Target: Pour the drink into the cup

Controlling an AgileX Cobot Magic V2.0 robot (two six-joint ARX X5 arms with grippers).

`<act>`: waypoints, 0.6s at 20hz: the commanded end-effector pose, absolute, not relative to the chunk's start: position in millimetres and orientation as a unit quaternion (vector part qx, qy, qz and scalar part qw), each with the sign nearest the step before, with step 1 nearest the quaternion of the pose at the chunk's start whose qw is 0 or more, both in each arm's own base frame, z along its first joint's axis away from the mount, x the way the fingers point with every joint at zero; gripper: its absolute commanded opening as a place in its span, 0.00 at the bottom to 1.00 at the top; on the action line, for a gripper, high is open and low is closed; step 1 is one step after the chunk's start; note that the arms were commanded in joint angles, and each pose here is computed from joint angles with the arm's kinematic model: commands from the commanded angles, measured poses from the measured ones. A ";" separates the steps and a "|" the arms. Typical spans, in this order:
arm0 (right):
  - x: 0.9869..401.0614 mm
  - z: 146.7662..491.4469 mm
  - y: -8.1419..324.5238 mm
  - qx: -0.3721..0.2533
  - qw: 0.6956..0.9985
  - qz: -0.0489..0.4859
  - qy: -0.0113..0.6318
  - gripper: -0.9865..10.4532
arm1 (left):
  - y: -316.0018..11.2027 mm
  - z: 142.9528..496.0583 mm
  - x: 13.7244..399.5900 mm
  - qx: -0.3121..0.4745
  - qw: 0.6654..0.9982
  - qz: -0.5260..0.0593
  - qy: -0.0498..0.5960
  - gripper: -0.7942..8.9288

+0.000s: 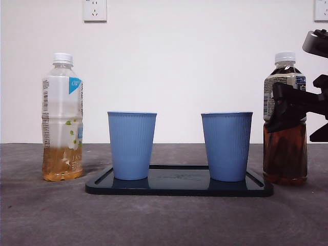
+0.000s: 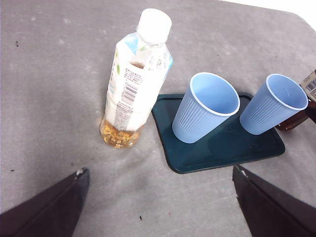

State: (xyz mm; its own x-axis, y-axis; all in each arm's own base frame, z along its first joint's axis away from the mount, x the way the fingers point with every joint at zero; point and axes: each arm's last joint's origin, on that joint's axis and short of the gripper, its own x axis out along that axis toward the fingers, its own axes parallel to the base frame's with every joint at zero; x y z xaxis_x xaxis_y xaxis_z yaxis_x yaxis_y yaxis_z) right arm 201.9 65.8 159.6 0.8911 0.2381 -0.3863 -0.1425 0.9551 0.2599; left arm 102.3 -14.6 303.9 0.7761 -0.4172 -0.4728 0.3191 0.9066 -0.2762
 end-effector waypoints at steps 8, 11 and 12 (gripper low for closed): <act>224.3 144.1 60.3 0.106 0.977 0.076 0.169 0.46 | -15.1 310.3 102.2 -0.085 0.940 -0.204 0.259 0.56; 227.2 138.0 60.8 0.105 0.976 0.075 0.174 0.46 | -15.1 310.3 102.2 -0.085 0.940 -0.204 0.259 0.56; 228.1 136.9 61.0 0.104 0.977 0.075 0.171 0.45 | -15.1 310.3 102.2 -0.085 0.940 -0.204 0.259 0.56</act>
State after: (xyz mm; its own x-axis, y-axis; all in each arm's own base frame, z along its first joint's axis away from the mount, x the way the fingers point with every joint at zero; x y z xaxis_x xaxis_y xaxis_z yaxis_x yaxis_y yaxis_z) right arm 226.5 61.2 138.4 0.9290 0.1926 -0.3160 -0.1185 0.9637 0.2390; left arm 102.4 -14.6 303.8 0.7760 -0.4172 -0.4731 0.3190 0.9066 -0.2763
